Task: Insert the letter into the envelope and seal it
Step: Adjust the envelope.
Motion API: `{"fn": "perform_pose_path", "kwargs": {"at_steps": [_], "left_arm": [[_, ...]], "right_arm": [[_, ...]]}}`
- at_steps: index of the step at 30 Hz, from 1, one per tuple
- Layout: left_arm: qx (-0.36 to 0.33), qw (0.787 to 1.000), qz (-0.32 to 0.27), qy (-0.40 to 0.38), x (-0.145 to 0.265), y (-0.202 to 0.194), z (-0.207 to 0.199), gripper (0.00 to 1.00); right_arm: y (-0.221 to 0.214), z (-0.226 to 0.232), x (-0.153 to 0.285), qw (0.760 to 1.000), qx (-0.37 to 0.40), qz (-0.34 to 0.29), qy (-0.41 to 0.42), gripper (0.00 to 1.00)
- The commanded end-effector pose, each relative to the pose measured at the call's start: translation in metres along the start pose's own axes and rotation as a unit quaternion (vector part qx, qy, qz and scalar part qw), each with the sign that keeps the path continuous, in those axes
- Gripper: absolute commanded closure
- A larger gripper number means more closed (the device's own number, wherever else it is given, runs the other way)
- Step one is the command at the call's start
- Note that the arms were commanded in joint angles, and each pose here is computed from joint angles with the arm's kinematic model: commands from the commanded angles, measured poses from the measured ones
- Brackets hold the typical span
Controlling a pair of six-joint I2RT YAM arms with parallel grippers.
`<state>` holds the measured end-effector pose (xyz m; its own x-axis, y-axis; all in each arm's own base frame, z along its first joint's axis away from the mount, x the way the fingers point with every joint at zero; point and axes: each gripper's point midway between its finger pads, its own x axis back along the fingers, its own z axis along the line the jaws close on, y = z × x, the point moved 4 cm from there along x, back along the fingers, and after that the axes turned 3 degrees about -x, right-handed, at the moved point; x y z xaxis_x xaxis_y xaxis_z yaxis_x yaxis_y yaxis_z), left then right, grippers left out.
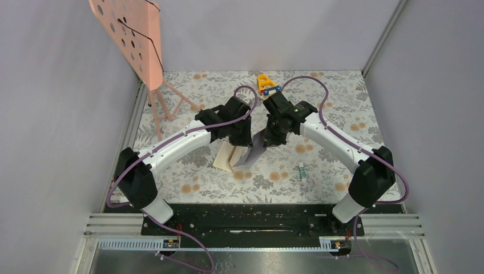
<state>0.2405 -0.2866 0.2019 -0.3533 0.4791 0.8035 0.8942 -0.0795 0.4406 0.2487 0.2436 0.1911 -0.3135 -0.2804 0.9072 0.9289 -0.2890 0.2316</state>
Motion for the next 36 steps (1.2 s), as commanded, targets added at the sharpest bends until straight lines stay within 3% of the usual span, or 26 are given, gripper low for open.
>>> {"fn": "perform_pose_path", "kwargs": {"at_steps": [1,7,12,16,19,23,26,28,34,36], "left_arm": [[-0.003,0.999,-0.032,-0.043,0.005,0.016,-0.016,1.0],[-0.019,0.997,0.015,-0.068,-0.012,0.002,-0.022,0.99],[-0.041,0.994,0.043,-0.09,-0.018,-0.008,-0.032,0.69],[-0.032,0.995,0.052,-0.079,-0.026,-0.012,-0.029,0.54],[-0.021,0.997,0.047,-0.064,-0.032,-0.013,-0.025,0.52],[-0.022,0.996,0.026,-0.077,-0.029,-0.009,-0.035,0.58],[-0.033,0.99,0.012,-0.136,-0.017,-0.006,-0.052,0.41],[-0.043,0.987,0.014,-0.157,-0.012,-0.006,-0.059,0.35],[-0.049,0.992,0.027,-0.113,-0.024,-0.013,-0.052,0.49],[-0.047,0.993,0.029,-0.107,-0.028,-0.015,-0.053,0.63]], "right_arm": [[0.0,-0.027,0.016,0.997,0.048,-0.011,-0.067,1.0],[0.008,-0.03,0.023,0.994,0.087,-0.002,-0.067,1.0],[0.006,-0.028,0.025,0.991,0.116,0.023,-0.063,1.0],[0.005,-0.026,0.028,0.989,0.124,0.038,-0.066,1.0],[0.005,-0.026,0.029,0.989,0.122,0.045,-0.072,1.0],[0.0,-0.026,0.026,0.988,0.116,0.067,-0.077,1.0],[-0.002,-0.029,0.02,0.985,0.113,0.086,-0.094,1.0],[-0.003,-0.03,0.015,0.984,0.109,0.098,-0.1,1.0],[-0.002,-0.021,0.013,0.986,0.099,0.104,-0.084,1.0],[-0.001,-0.018,0.014,0.987,0.097,0.105,-0.078,1.0]]}}
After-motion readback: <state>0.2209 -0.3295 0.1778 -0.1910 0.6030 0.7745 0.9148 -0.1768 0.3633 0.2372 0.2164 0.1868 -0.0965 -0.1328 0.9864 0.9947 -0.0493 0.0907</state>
